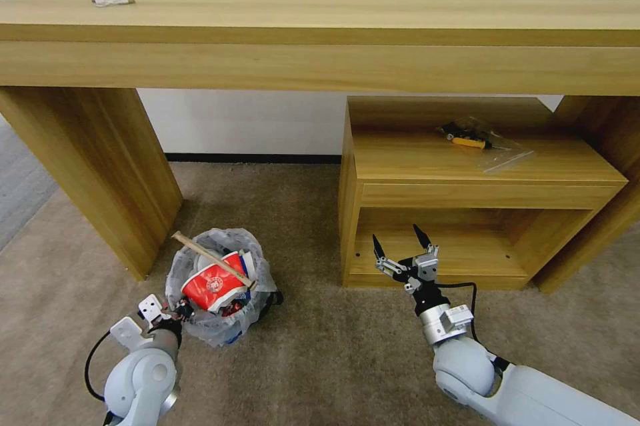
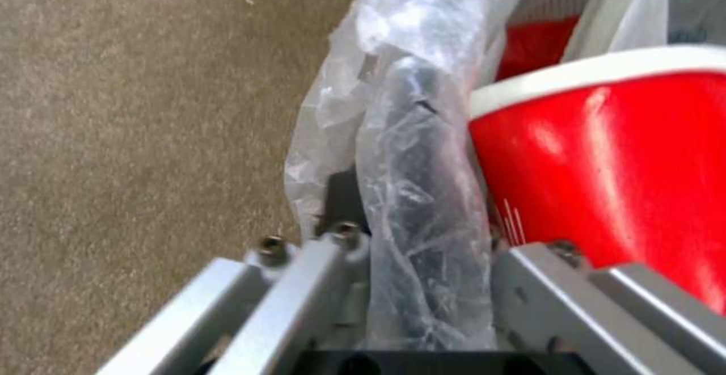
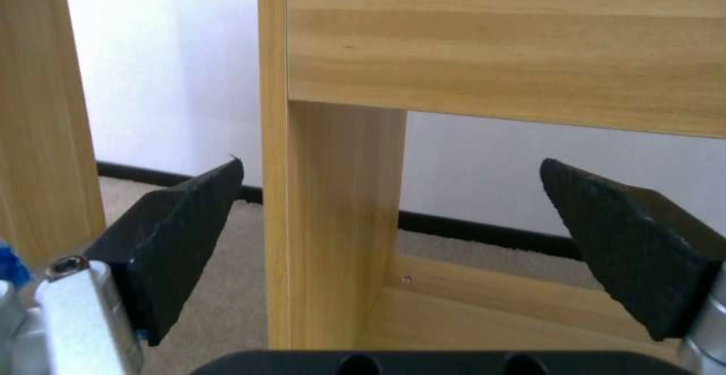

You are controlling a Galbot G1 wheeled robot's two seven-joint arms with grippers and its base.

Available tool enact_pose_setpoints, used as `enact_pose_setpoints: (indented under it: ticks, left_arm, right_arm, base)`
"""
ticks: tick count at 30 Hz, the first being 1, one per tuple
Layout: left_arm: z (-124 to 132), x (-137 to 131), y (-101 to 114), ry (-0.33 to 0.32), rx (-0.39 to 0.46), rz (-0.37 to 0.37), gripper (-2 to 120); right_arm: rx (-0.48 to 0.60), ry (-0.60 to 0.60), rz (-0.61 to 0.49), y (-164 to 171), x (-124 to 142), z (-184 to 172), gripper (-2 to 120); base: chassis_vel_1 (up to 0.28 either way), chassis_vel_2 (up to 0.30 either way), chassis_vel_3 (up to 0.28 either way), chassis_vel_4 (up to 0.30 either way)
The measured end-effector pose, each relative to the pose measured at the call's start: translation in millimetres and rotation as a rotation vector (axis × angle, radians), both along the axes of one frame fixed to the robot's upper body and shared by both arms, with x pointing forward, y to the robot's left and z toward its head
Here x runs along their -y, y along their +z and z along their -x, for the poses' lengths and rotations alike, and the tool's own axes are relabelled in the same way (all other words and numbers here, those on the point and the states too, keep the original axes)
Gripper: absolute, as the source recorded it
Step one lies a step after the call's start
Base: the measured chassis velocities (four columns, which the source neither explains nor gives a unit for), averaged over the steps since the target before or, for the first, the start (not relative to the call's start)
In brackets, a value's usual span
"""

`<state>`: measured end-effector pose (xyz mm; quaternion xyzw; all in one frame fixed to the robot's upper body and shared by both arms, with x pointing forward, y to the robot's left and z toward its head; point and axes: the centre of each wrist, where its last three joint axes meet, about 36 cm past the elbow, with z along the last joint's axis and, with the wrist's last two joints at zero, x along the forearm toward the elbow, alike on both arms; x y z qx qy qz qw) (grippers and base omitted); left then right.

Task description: Pick up the trash bin and place the garbage on the floor into it.

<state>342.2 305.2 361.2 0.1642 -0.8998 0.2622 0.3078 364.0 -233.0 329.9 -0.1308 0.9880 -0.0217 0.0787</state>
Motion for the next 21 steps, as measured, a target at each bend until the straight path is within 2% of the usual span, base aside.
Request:
enact_pose_setpoints:
  ticks: [2,4,5,8,10,13,16,17,18,21]
  left_arm:
    - [0,0,0,-0.001,0.0,0.0,21]
    - [0,2,1,-0.007,0.0,0.003,32]
    - [0,2,1,-0.007,0.0,0.003,32]
    - [3,3,1,-0.011,-0.007,0.005,48]
    - [4,3,1,-0.012,-0.01,0.004,51]
    - [7,5,-1,-0.016,-0.022,0.007,66]
    - [8,5,-1,-0.018,-0.022,0.006,72]
    - [10,5,2,-0.02,-0.018,0.003,86]
    - [10,5,2,-0.02,-0.018,0.003,86]
    - [11,4,5,-0.019,-0.011,0.0,97]
  right_arm:
    - [0.0,0.001,0.0,0,0,0,100]
    - [0.0,0.004,0.003,-1,0,1,100]
    - [0.0,0.004,0.003,-1,0,1,100]
    - [-0.002,0.008,0.004,-2,-1,2,100]
    - [-0.001,0.009,0.003,-2,-2,2,100]
    - [0.0,0.012,0.003,-2,-3,3,100]
    - [0.001,0.015,0.003,-1,-3,3,100]
    - [0.001,0.023,0.0,-1,-6,5,100]
    - [0.001,0.023,0.0,-1,-6,5,100]
    - [0.002,0.027,-0.004,2,-6,6,100]
  base:
    - [0.0,0.0,0.0,0.0]
    - [0.0,0.0,0.0,0.0]
    - [0.0,0.0,0.0,0.0]
    - [0.0,0.0,0.0,0.0]
    - [0.0,0.0,0.0,0.0]
    - [0.0,0.0,0.0,0.0]
    - [0.0,0.0,0.0,0.0]
    - [0.0,0.0,0.0,0.0]
    - [0.0,0.0,0.0,0.0]
    - [0.0,0.0,0.0,0.0]
